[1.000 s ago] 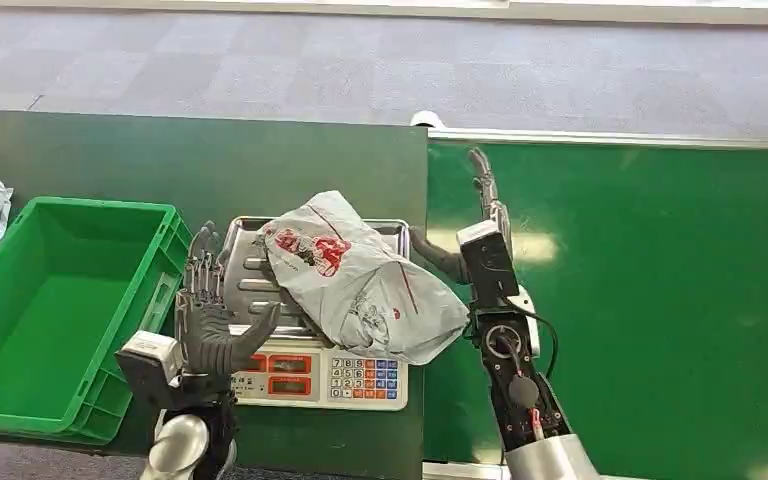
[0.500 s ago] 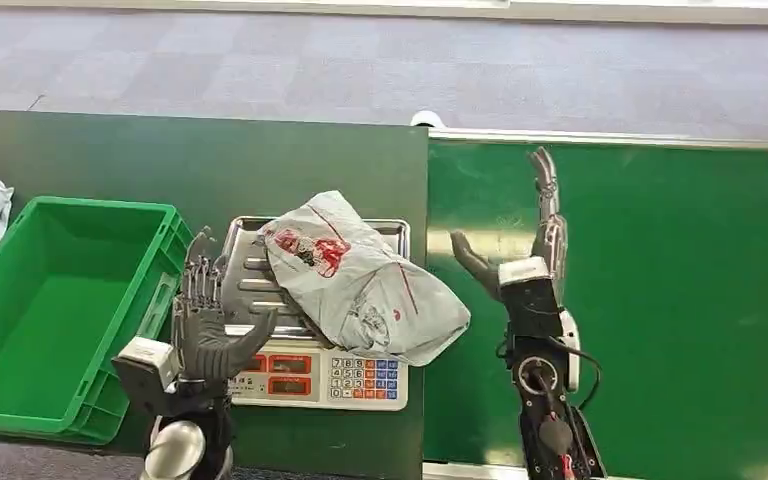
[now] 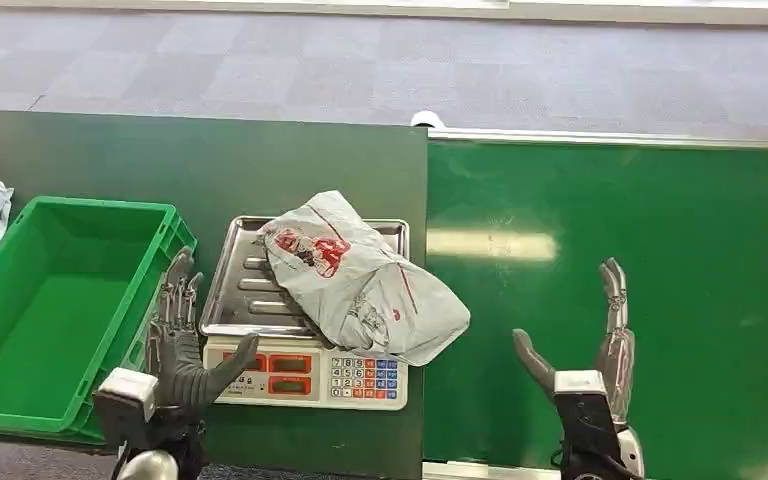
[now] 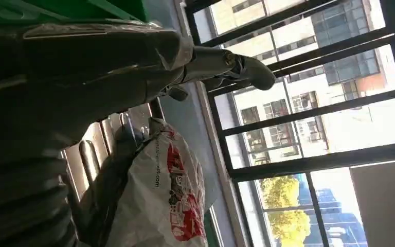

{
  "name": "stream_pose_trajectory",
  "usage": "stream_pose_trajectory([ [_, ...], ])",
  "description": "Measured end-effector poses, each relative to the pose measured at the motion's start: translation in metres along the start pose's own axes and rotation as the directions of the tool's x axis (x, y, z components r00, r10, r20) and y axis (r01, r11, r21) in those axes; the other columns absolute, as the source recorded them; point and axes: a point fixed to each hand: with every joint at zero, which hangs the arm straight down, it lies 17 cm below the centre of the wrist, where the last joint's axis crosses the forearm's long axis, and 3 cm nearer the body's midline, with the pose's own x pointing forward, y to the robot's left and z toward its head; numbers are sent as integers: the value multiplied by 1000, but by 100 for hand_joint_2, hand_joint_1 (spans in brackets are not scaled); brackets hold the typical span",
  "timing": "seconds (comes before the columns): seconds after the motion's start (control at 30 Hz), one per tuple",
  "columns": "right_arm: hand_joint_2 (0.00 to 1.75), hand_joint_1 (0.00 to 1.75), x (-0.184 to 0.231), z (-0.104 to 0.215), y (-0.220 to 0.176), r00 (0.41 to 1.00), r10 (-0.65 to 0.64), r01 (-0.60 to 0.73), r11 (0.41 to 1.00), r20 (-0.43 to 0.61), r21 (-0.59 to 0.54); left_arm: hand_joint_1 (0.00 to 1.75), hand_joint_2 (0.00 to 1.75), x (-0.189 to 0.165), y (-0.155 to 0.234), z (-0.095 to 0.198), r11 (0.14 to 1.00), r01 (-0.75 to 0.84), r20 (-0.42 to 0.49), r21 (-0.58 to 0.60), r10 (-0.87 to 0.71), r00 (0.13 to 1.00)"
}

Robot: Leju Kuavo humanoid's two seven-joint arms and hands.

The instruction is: Moved the parcel from conveyor to table for the left to box.

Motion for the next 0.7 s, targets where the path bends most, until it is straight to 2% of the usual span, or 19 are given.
stream_pose_trajectory([
  [0.13, 175, 0, 7, 2, 19, 1000, -15, 14, 998, 20, 60, 0, 175, 6, -10, -17, 997, 58, 28, -40, -57, 998],
  [0.4, 175, 0, 23, -13, 46, 996, -58, 49, 990, 68, 130, 0, 175, -1, -39, -46, 958, 255, 68, -132, -248, 966],
  [0.7, 175, 0, 25, -18, 65, 993, -84, 68, 981, 83, 180, 0, 175, -11, -53, -59, 938, 304, 81, -166, -294, 952],
])
